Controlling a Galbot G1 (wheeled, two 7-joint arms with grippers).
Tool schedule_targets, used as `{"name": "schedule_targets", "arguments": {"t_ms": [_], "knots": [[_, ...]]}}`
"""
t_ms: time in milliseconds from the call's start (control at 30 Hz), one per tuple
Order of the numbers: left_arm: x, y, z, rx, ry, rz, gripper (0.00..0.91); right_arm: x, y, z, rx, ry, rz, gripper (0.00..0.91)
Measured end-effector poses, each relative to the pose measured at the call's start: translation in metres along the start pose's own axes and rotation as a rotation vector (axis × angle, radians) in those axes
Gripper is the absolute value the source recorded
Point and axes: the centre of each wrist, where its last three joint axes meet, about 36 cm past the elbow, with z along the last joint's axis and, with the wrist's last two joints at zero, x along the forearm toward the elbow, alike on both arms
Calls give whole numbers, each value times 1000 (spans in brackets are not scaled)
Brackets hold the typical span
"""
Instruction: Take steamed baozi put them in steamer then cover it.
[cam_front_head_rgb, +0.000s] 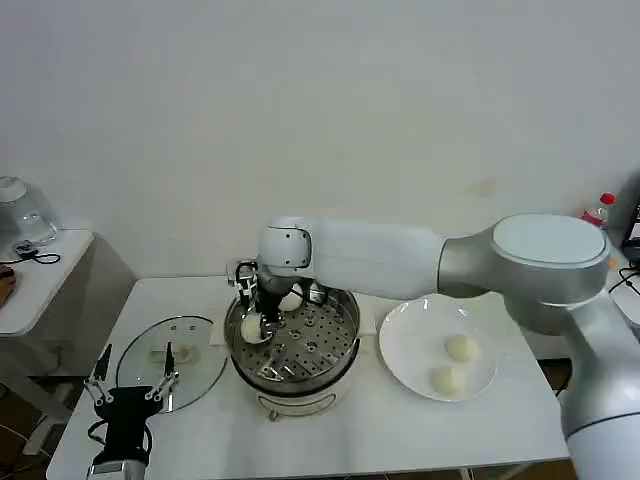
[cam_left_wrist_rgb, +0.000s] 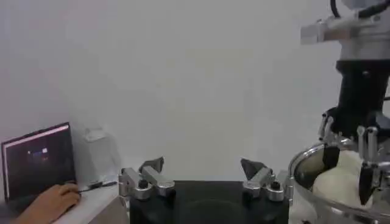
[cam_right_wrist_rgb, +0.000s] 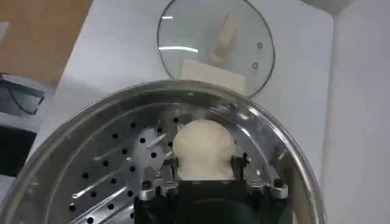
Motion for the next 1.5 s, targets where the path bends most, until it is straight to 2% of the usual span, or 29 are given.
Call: {"name": "schedule_targets", "arguments": {"t_ms": [167, 200, 233, 533, 800, 967, 1167, 1333, 1500], "knots": [[0, 0, 0, 1, 0, 0, 907, -9, 0, -2, -1, 4, -1, 615], [0, 0, 0, 1, 0, 0, 907, -10, -1, -2, -2, 5, -1, 877], [0, 0, 0, 1, 0, -1, 907, -10, -1, -1, -4, 6, 1, 907], [0, 0, 0, 3, 1, -1, 907, 2, -3, 4, -4, 17, 19, 907], [-1, -4, 0, 10, 5, 13, 907, 53, -2, 27, 7, 30, 55, 907], [-2, -3, 1, 11, 15, 25, 907, 97, 7, 72, 26, 68, 77, 907], [-1, -4, 5, 1, 27, 42, 907, 138, 35, 153, 42, 118, 83, 907], [0, -6, 9, -6, 36, 50, 907, 161, 68, 219, 35, 158, 88, 907], [2, -8, 12, -10, 47, 53, 907, 167, 101, 267, 16, 191, 80, 907]]}}
